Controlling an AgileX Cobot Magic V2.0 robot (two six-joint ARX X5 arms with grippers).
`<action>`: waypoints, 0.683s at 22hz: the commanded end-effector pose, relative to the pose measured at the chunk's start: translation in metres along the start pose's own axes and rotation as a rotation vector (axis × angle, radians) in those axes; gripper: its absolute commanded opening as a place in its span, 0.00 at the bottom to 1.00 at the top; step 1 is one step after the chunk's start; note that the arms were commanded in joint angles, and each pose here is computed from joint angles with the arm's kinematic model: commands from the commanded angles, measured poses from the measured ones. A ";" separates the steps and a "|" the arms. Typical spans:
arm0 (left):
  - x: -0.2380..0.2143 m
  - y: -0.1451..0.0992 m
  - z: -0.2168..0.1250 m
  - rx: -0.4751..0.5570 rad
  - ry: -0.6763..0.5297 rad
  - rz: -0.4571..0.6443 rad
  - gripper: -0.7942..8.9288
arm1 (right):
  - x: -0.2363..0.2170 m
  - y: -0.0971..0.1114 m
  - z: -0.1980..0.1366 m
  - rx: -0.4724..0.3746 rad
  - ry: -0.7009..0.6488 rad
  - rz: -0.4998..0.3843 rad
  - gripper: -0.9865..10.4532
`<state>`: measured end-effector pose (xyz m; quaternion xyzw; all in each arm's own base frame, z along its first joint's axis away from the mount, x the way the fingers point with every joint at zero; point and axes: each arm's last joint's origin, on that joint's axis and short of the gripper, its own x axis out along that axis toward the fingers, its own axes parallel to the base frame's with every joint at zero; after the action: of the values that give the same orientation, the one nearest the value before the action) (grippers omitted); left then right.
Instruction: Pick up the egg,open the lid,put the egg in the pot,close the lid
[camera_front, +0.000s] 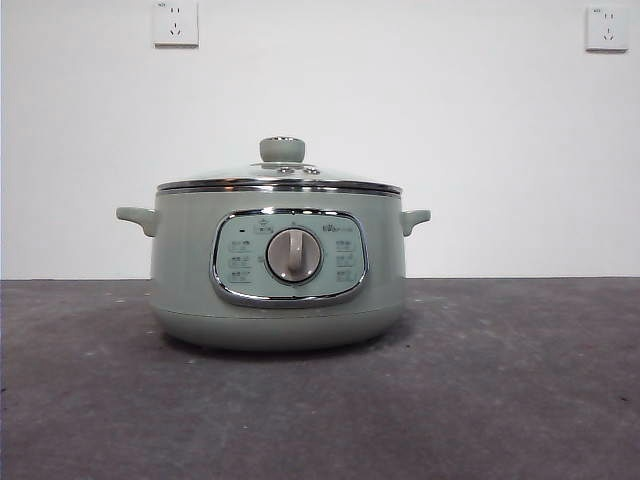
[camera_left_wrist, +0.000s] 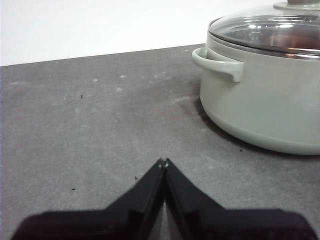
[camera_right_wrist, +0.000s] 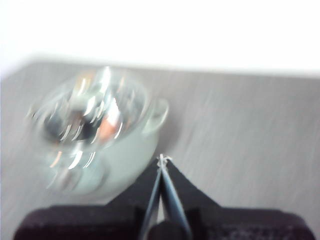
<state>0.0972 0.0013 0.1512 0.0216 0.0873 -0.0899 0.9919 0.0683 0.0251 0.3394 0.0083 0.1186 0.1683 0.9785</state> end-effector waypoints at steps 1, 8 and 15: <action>0.001 0.000 -0.003 -0.013 0.011 0.000 0.08 | 0.016 -0.011 -0.032 -0.023 -0.075 -0.105 0.09; 0.002 0.000 -0.004 -0.015 0.017 -0.001 0.08 | 0.046 -0.030 -0.118 -0.009 -0.201 -0.238 0.09; 0.002 0.000 -0.004 -0.015 0.017 -0.001 0.08 | 0.060 -0.033 -0.164 0.005 -0.169 -0.239 0.09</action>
<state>0.0978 0.0013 0.1503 0.0203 0.0934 -0.0901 0.9913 0.0950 0.0098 0.1666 0.0085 0.0406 0.0485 0.9980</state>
